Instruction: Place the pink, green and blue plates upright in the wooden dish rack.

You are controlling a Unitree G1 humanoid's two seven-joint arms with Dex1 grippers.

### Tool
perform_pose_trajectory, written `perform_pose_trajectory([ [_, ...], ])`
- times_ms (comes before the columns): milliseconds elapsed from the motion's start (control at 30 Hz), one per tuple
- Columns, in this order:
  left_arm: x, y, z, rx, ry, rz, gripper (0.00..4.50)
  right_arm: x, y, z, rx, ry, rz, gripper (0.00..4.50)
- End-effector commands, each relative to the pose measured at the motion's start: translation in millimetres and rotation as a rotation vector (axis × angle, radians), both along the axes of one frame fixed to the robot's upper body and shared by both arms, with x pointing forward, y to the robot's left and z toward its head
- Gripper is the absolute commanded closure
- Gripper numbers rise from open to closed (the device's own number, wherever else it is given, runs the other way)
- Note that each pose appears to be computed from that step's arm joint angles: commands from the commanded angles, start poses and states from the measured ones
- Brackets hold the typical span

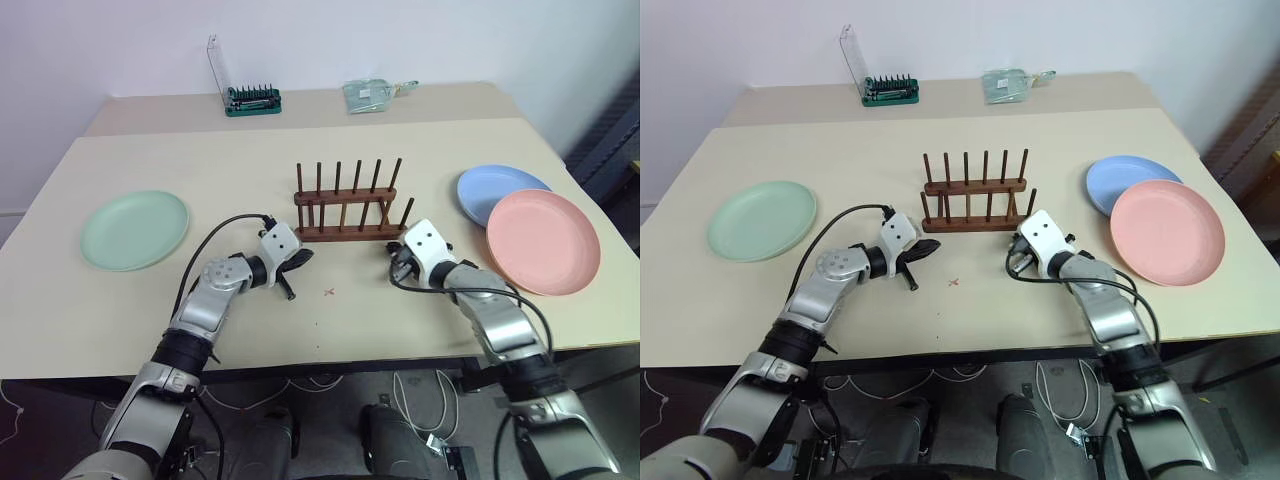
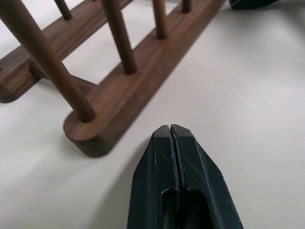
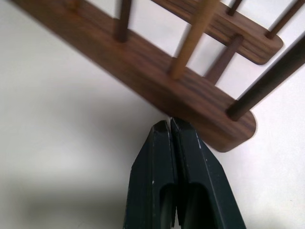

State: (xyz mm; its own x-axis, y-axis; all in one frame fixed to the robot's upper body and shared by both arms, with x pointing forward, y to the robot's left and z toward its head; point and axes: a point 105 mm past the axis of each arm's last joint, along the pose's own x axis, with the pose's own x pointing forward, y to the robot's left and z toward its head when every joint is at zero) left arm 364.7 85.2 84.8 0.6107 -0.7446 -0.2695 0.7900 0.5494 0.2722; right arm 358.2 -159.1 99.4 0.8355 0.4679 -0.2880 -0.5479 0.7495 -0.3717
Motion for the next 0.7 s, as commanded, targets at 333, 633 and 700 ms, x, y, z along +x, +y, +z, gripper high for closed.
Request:
perform_pose_trajectory([
  [333, -74, -55, 36, -0.186, 0.075, -0.463, 4.5, -57, -108, 64, -0.203, -0.129, -0.278, 1.27],
  [633, -73, -63, 40, -0.187, 0.06, -0.524, 4.5, -54, -134, 22, -0.215, -0.037, -0.511, 1.27],
  [700, -72, -63, 40, -0.19, 0.06, -0.518, 4.5, -51, -136, 20, -0.224, -0.035, -0.525, 1.8],
])
